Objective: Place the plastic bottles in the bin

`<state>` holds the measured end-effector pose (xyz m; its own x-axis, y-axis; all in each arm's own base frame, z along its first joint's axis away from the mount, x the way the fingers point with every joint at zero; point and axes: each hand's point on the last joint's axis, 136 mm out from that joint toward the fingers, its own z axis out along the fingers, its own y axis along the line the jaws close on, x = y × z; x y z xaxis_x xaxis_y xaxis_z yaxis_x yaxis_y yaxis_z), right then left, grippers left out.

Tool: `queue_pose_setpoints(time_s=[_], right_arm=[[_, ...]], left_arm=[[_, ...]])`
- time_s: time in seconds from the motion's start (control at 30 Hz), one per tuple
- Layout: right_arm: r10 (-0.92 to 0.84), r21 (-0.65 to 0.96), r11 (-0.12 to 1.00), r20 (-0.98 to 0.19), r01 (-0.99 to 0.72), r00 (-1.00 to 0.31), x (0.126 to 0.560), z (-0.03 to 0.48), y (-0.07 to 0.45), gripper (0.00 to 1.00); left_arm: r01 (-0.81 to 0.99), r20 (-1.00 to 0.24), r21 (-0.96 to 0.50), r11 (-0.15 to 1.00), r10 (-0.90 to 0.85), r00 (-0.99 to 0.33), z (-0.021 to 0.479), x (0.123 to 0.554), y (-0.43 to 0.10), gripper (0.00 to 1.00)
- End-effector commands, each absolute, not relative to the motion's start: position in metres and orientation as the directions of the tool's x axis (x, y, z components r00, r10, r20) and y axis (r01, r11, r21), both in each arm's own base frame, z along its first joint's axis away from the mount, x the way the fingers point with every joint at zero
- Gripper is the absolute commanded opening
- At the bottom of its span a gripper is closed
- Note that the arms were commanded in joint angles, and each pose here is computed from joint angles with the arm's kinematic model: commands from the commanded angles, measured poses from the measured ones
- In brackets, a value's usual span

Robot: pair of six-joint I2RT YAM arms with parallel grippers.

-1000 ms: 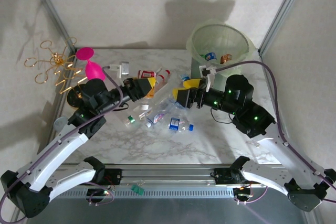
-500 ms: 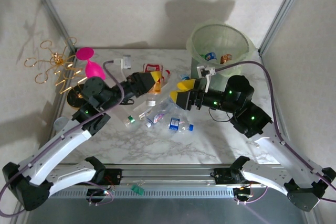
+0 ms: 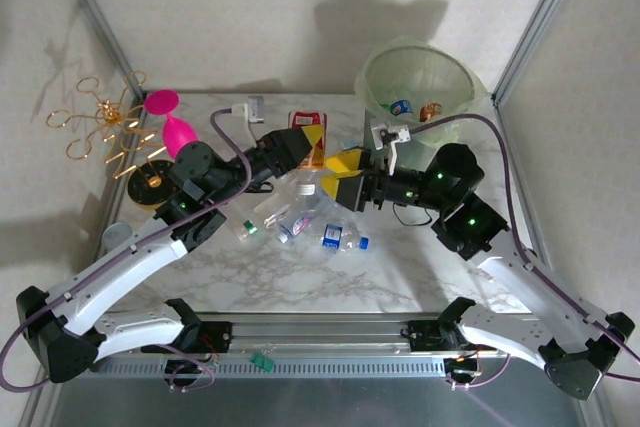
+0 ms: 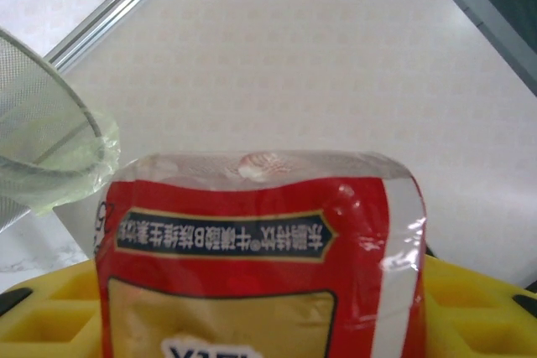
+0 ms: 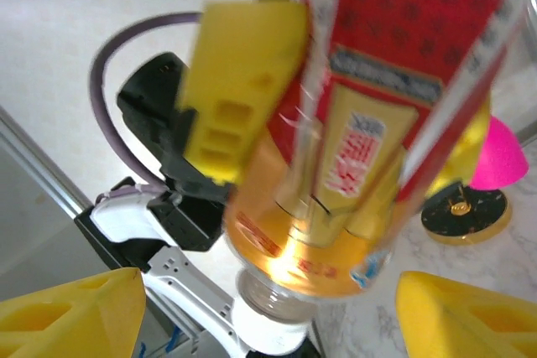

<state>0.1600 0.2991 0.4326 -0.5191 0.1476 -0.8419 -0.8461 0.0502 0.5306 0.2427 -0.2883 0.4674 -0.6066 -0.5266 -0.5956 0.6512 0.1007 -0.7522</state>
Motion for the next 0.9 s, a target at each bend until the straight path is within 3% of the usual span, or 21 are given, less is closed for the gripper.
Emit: queue_pose_setpoints(time_s=[0.0, 0.27, 0.67, 0.87], right_arm=[[0.12, 0.553, -0.024, -0.825, -0.833, -0.552, 0.154, 0.424, 0.307, 0.78], [0.109, 0.57, -0.071, -0.811, -0.818, -0.575, 0.153, 0.42, 0.323, 0.78], [0.102, 0.58, -0.106, -0.801, -0.808, -0.589, 0.152, 0.418, 0.335, 0.42], [0.092, 0.602, -0.092, -0.788, -0.793, -0.609, 0.158, 0.411, 0.343, 0.3]], left_arm=[[0.686, -0.585, -0.725, 0.058, -0.578, -0.569, 0.491, 0.234, -0.278, 0.46], [0.675, -0.589, -0.733, 0.079, -0.569, -0.573, 0.482, 0.238, -0.283, 0.45], [0.649, -0.609, -0.745, 0.152, -0.552, -0.57, 0.46, 0.245, -0.289, 0.45], [0.635, -0.624, -0.745, 0.204, -0.55, -0.556, 0.449, 0.25, -0.291, 0.45]])
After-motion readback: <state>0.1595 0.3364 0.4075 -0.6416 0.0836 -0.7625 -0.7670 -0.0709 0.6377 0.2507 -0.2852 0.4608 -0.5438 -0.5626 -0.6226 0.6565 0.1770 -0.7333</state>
